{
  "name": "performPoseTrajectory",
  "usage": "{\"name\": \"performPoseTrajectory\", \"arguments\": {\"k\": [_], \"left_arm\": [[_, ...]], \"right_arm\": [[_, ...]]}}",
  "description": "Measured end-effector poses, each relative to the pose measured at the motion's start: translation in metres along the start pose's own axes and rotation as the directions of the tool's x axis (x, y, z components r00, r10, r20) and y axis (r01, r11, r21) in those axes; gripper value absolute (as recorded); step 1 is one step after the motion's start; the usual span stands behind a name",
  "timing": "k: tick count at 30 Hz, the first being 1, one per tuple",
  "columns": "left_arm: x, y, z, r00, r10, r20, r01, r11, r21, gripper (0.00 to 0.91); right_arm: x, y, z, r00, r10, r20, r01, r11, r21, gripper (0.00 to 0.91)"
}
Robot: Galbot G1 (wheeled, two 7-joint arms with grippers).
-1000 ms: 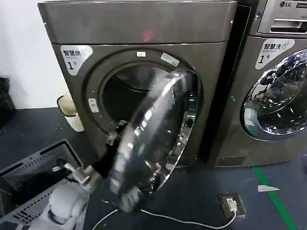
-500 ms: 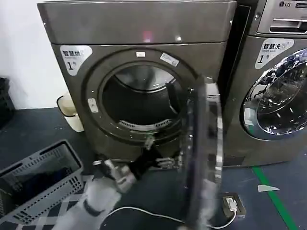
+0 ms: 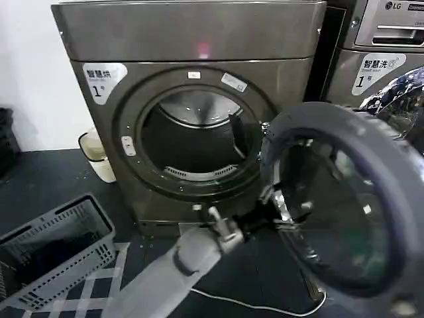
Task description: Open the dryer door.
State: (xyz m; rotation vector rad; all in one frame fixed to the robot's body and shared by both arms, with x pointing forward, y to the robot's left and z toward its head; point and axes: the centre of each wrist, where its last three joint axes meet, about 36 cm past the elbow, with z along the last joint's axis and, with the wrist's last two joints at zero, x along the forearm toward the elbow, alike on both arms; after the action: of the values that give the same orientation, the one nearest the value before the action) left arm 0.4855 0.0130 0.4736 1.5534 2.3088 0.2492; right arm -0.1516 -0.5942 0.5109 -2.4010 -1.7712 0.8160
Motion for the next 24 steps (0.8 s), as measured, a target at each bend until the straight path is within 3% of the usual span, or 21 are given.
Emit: {"name": "performPoseTrajectory", "arguments": {"k": [2, 7, 16, 24], "left_arm": [[-0.015, 0.0, -0.002, 1.0, 0.011, 0.009, -0.011, 1.0, -0.003, 0.907], [-0.046, 0.002, -0.003, 1.0, 0.027, 0.017, -0.026, 1.0, -0.007, 0.907], [-0.085, 0.009, -0.001, 1.0, 0.024, 0.007, -0.024, 1.0, -0.004, 0.907], [-0.071, 0.0, 0.003, 0.999, 0.038, -0.001, -0.038, 0.999, 0.007, 0.907]], "right_arm": [[-0.006, -0.009, 0.002, 1.0, 0.017, 0.015, -0.017, 1.0, 0.003, 0.907], [-0.025, -0.03, 0.01, 0.999, 0.041, -0.008, -0.041, 0.999, 0.014, 0.907], [-0.022, -0.025, 0.017, 1.0, 0.024, -0.013, -0.024, 1.0, 0.006, 0.907], [-0.022, -0.022, 0.02, 1.0, -0.005, 0.011, 0.005, 1.0, -0.003, 0.907]]}}
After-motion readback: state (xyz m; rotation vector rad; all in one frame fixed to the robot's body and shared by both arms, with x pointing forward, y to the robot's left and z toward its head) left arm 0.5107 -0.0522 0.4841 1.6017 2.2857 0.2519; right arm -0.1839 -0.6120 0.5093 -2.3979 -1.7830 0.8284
